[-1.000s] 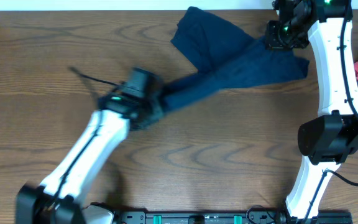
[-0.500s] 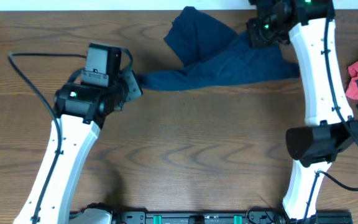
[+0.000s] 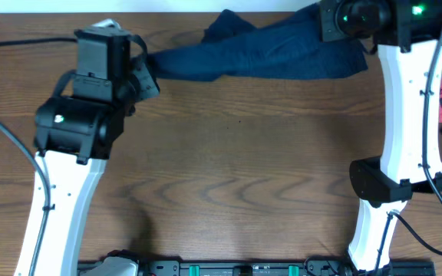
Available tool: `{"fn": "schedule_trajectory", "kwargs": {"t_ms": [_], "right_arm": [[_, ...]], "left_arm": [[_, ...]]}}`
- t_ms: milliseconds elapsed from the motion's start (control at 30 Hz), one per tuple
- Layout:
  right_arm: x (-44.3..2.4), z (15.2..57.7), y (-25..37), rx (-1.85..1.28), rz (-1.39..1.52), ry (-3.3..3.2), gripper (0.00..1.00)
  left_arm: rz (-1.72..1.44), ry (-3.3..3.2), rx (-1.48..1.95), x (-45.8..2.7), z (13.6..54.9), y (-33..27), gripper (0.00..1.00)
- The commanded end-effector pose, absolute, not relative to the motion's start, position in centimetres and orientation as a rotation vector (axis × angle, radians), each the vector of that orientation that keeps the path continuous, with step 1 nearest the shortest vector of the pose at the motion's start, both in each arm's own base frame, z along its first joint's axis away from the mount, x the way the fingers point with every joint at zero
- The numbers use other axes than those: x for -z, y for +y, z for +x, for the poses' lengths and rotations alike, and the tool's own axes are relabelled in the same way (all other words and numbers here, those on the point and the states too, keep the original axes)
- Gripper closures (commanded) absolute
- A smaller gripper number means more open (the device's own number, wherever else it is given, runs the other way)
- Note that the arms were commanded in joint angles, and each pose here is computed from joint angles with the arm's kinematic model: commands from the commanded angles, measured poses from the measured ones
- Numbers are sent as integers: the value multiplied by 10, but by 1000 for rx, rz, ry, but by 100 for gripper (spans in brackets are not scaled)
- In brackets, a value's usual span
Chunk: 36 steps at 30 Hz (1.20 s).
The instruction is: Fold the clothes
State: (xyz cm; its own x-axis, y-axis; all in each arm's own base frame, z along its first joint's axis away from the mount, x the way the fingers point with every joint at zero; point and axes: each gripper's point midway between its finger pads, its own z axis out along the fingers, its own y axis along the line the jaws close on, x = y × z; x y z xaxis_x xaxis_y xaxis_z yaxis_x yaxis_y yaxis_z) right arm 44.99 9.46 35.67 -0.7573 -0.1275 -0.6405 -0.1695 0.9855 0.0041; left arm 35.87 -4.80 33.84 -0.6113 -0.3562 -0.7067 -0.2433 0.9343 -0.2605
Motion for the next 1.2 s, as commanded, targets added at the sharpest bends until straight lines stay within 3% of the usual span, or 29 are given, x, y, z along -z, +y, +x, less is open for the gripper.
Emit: {"fn": "schedule_trajectory", "kwargs": {"t_ms": [0,200,367,600,900,1167], "right_arm": [[-392,435,79,-54,-145,2352,99],[-422,412,81,-98,-141,2285,99],[-415,395,72,-132,7,2351,99],[-379,400,74,-153,64,2480,99],[-296,399,67,-85,147,2759,99],[-283,400,53,-72,230,2792,99]], "left_arm": [[-453,2137,125,-381,349,-25,94],[-457,2022,126,-429,330,-9,94],[-477,2006,100,-436,317,4,94],[-492,2161,43,-398,320,6,94],[-458,2411,100,-330,359,-18,94],[-370,2604,267,-277,384,-53,94]]}}
